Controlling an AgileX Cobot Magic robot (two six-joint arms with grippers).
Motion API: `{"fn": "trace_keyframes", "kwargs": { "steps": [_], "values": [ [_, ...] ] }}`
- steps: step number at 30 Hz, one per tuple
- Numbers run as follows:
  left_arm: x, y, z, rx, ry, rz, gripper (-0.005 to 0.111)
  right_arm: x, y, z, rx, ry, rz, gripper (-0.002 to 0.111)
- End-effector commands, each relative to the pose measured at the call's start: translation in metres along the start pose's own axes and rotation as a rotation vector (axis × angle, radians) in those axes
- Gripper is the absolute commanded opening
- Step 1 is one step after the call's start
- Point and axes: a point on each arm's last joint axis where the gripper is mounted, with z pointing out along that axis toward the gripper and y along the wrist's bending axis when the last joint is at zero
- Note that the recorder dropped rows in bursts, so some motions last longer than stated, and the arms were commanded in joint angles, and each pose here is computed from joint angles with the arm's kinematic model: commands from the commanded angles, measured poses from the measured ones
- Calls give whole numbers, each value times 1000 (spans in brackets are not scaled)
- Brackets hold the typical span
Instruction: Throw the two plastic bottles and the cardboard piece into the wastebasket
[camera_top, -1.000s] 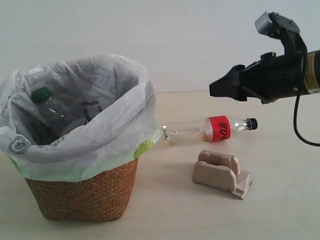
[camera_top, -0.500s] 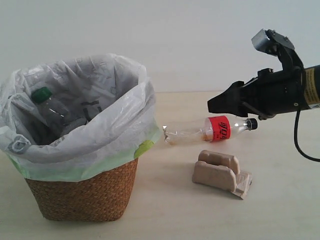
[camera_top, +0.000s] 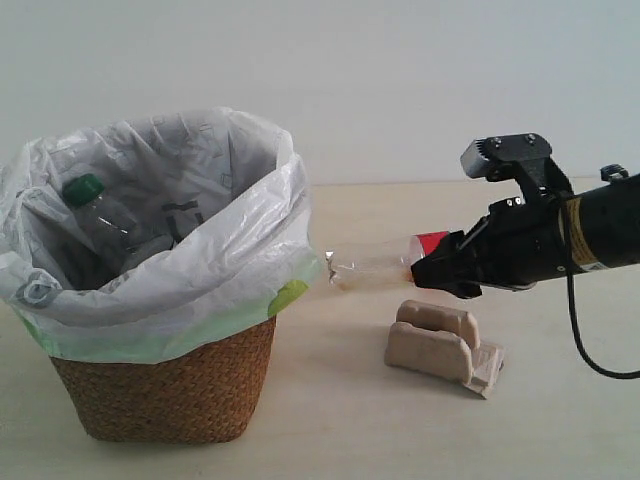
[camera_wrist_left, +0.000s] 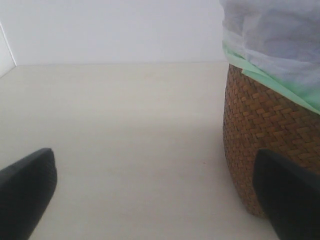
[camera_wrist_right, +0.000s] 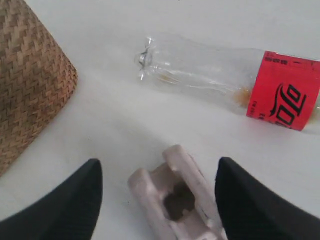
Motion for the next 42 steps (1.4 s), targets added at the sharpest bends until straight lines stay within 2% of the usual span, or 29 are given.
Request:
{"fn": "trace_keyframes", "kwargs": {
  "steps": [1,5,13,20,24,42],
  "values": [
    [-2,0,-1,6,-15,-9,108,0,7,2,-6,3,-14,46],
    [-2,0,-1,6,-15,-9,108,1,6,2,-1,6,-2,42],
    [-2,0,-1,6,-15,-9,108,12,-5,2,127,28,7,42],
    [-2,0,-1,6,-15,-9,108,11,-5,2,123,27,-7,42],
    [-2,0,-1,6,-15,-9,108,12,0,3,76,31,-37,42],
    [-2,0,-1,6,-15,-9,108,12,4,3,31,33,-12,42]
  ]
}}
